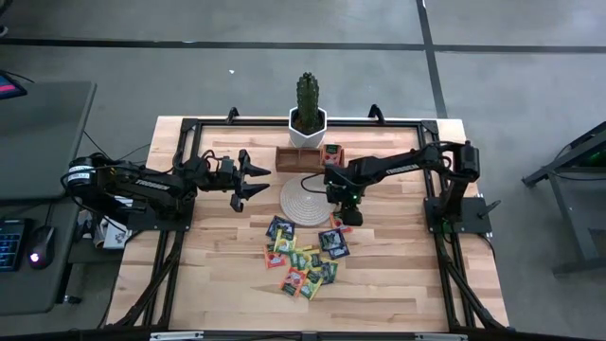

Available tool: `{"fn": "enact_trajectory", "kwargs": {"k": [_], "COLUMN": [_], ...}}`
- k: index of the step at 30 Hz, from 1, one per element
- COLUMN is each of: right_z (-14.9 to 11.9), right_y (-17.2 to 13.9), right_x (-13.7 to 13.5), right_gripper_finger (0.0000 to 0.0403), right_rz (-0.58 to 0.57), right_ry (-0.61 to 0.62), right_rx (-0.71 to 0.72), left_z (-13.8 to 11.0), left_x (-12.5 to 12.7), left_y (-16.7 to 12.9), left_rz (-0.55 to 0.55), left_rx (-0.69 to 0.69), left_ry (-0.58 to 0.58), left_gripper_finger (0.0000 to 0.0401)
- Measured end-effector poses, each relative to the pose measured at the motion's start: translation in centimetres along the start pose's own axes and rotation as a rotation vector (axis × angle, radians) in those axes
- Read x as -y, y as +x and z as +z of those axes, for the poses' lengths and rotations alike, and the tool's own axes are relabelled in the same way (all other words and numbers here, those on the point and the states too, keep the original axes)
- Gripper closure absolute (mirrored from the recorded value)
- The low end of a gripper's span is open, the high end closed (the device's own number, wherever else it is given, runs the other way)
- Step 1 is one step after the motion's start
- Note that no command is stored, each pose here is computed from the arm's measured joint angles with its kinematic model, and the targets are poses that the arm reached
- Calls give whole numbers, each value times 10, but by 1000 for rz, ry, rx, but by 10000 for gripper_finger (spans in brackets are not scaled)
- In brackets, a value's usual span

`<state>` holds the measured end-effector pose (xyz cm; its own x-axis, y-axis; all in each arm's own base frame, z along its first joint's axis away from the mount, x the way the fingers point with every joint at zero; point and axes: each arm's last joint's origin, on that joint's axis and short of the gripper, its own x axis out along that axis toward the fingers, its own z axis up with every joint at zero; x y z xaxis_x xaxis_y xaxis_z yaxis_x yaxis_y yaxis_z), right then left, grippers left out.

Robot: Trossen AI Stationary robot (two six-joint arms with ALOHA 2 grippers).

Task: Pick & Place Tea
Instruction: Put the orange tea bag into the right section of the wooden organizer

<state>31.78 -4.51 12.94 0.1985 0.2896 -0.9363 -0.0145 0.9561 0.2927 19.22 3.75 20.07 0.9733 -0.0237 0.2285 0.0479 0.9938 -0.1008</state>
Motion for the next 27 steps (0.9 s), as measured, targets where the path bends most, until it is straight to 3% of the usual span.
{"fn": "enact_trajectory", "kwargs": {"k": [14,22,27], "right_z": [4,7,7], "right_y": [9,12,13], "right_x": [-20,-26,-31], "right_gripper_finger": [291,392,400], "right_rz": [-188,-239,-262], "right_ry": [30,70,86], "right_rx": [0,30,39], "left_z": [-2,-2,-2], "left_x": [0,0,0], "left_y": [0,0,0], "left_rz": [4,1,-3], "left_rx": [-16,-25,-25], "left_ry": [-4,-6,-7], "left_gripper_finger": [213,213,213]}}
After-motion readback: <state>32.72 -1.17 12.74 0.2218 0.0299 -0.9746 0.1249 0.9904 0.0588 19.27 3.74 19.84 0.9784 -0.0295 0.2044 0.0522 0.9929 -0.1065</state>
